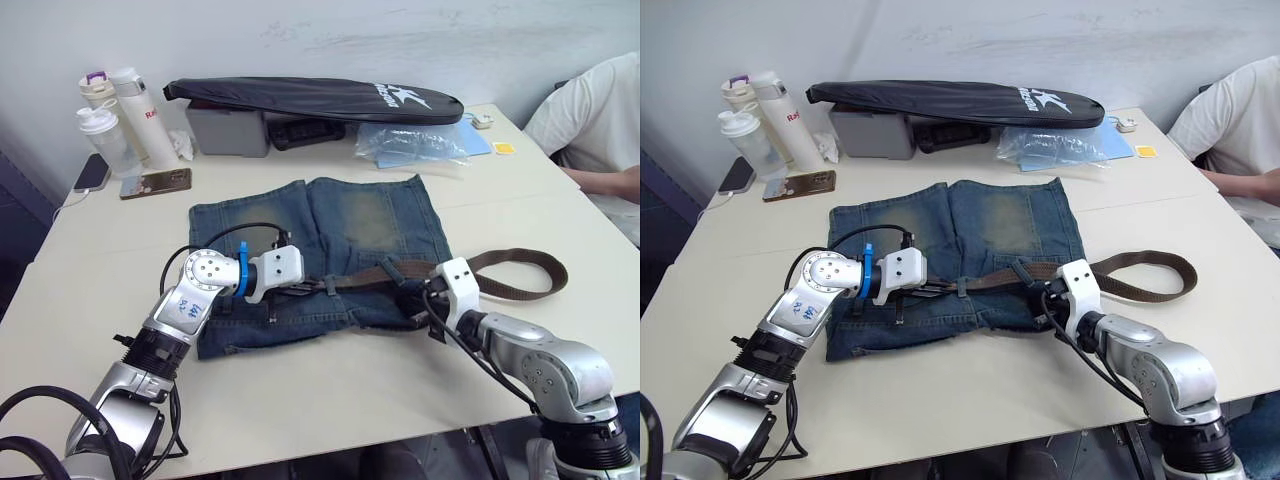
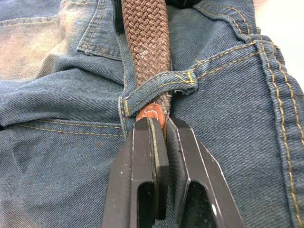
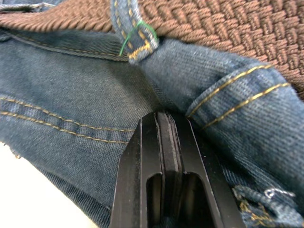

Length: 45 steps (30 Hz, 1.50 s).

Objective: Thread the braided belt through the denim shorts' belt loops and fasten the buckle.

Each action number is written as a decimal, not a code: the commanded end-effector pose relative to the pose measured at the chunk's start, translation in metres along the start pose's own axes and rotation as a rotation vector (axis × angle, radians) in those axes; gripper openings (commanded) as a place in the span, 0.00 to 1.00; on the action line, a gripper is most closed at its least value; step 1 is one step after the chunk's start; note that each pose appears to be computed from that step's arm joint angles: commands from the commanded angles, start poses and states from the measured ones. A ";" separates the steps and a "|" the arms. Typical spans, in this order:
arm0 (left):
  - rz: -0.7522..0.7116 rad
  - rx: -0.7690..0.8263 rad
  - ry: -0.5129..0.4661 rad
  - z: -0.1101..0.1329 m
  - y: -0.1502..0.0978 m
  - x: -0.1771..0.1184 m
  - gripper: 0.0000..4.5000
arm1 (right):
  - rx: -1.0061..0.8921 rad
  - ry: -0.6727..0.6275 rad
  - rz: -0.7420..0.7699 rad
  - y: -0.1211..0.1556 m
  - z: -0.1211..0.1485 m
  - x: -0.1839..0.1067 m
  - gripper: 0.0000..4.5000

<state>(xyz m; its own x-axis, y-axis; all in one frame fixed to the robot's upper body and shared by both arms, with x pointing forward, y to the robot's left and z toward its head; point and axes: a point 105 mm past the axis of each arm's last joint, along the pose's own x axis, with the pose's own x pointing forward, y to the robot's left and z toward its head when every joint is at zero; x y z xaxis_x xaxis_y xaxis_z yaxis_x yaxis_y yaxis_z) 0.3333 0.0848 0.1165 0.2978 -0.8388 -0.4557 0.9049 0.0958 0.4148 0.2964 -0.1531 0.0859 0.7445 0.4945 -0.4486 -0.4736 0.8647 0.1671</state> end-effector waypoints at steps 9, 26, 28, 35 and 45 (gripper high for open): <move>0.028 -0.009 0.084 -0.017 0.002 -0.045 0.00 | 0.338 0.010 -0.133 -0.033 -0.046 0.005 0.01; 0.056 -0.074 0.023 -0.009 0.007 -0.045 0.37 | 0.346 0.011 -0.080 -0.021 -0.043 0.010 0.00; 0.062 -0.065 0.024 -0.008 0.008 -0.043 0.58 | 0.346 0.008 -0.076 -0.019 -0.042 0.010 0.00; 0.054 -0.043 -0.006 -0.001 0.010 -0.038 0.77 | 0.347 0.005 -0.069 -0.016 -0.042 0.009 0.00; 0.038 -0.039 -0.041 0.009 0.013 -0.019 0.77 | 0.347 -0.005 -0.066 -0.014 -0.040 0.010 0.00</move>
<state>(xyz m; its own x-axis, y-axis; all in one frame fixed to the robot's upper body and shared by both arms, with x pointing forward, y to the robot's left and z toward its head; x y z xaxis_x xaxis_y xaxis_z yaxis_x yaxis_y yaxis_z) 0.3335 0.0992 0.1324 0.3103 -0.8582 -0.4089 0.9144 0.1519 0.3751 0.3005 -0.1579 0.0725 0.8059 0.4778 -0.3496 -0.3194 0.8480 0.4229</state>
